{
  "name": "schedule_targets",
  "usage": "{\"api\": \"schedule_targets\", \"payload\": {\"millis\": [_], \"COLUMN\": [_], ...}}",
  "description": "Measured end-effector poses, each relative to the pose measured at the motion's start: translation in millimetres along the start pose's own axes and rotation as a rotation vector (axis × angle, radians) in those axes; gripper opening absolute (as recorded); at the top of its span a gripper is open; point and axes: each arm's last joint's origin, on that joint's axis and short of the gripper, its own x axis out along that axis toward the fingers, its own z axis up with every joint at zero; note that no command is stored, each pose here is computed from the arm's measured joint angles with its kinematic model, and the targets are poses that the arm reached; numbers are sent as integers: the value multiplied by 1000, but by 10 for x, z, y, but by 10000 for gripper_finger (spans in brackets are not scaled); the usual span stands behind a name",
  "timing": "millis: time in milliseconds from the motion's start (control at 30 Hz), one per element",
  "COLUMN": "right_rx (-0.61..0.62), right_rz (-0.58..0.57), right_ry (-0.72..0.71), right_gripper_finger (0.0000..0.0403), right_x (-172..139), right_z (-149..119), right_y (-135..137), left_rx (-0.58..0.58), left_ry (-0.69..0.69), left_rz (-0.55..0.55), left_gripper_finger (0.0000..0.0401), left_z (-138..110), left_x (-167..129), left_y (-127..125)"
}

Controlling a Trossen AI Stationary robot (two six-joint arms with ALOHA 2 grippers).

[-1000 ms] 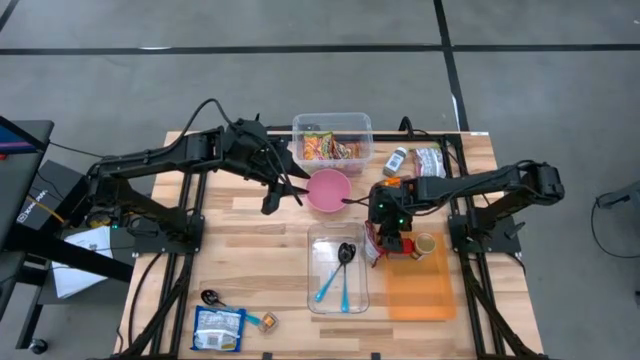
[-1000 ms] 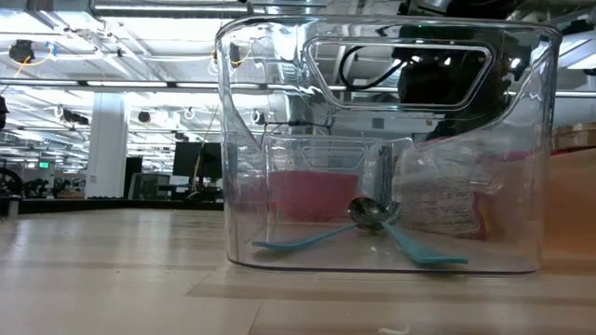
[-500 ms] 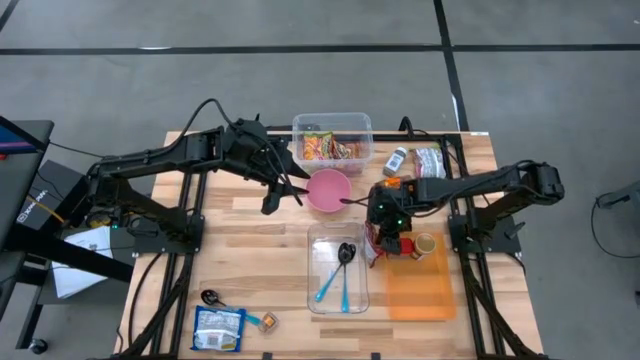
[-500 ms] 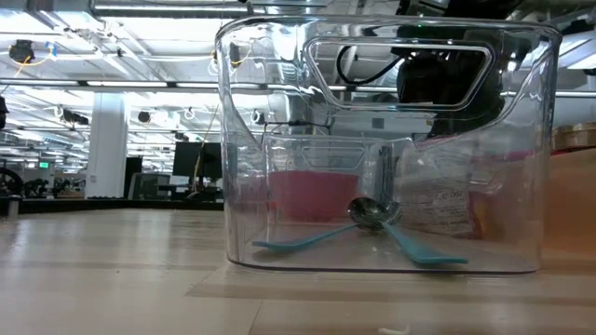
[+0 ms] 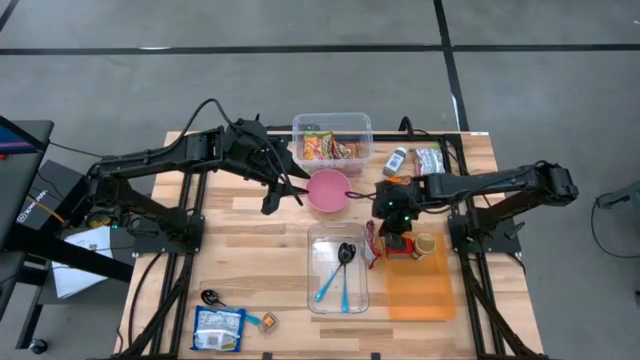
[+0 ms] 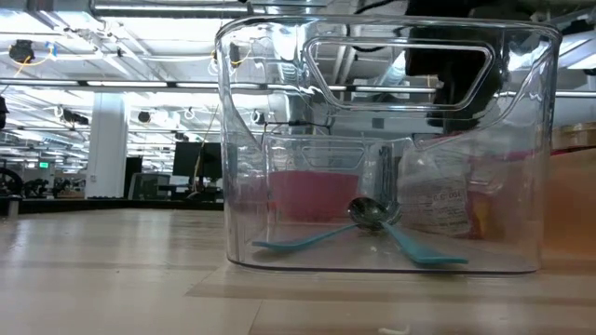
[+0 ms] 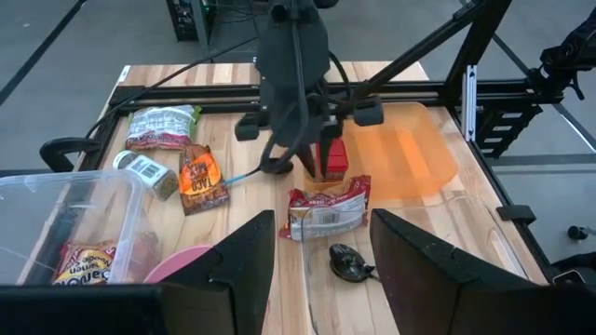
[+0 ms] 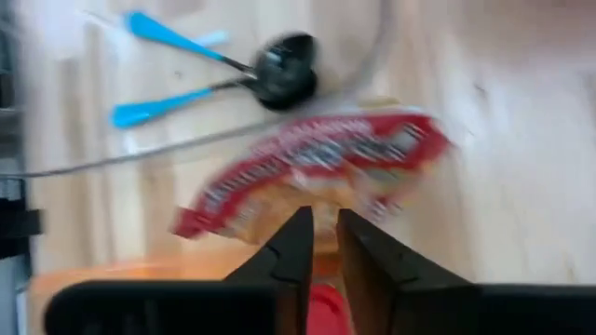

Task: Pick & Place Food Item
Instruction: Put the red noodle pack into the top transparent bin

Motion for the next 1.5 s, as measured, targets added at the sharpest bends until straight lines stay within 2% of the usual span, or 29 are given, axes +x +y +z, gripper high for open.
{"api": "schedule_targets", "payload": {"millis": [500, 600, 733, 867, 967, 1100, 1367, 1433, 1500], "right_rx": [21, 18, 13, 13, 15, 14, 18, 17, 19], "right_rz": [-56, -62, -54, -25, -13, -7, 22, 25, 26], "right_ry": [81, 103, 106, 114, 129, 135, 125, 113, 94], "right_gripper_finger": [222, 240, 243, 233, 211, 158, 22, 7, 10], "right_x": [276, 347, 442, 505, 524, 523, 463, 431, 378], "right_z": [31, 42, 73, 89, 79, 73, 69, 71, 73], "right_y": [-41, -83, -107, -109, -107, -99, -84, -76, -76], "left_rx": [-5, -8, -10, -19, -28, -28, -28, -28, -28], "left_ry": [0, 0, 1, 8, 15, 15, 15, 15, 15], "left_rz": [0, -1, -5, -12, -13, -13, -13, -13, -13], "left_gripper_finger": [172, 172, 172, 172, 172, 172, 172, 172, 172], "left_z": [0, 0, 1, -4, -11, -12, -11, -12, -11], "left_x": [1, 2, 4, 7, 7, 7, 7, 7, 7], "left_y": [1, -1, -15, -35, -36, -36, -36, -36, -36]}}
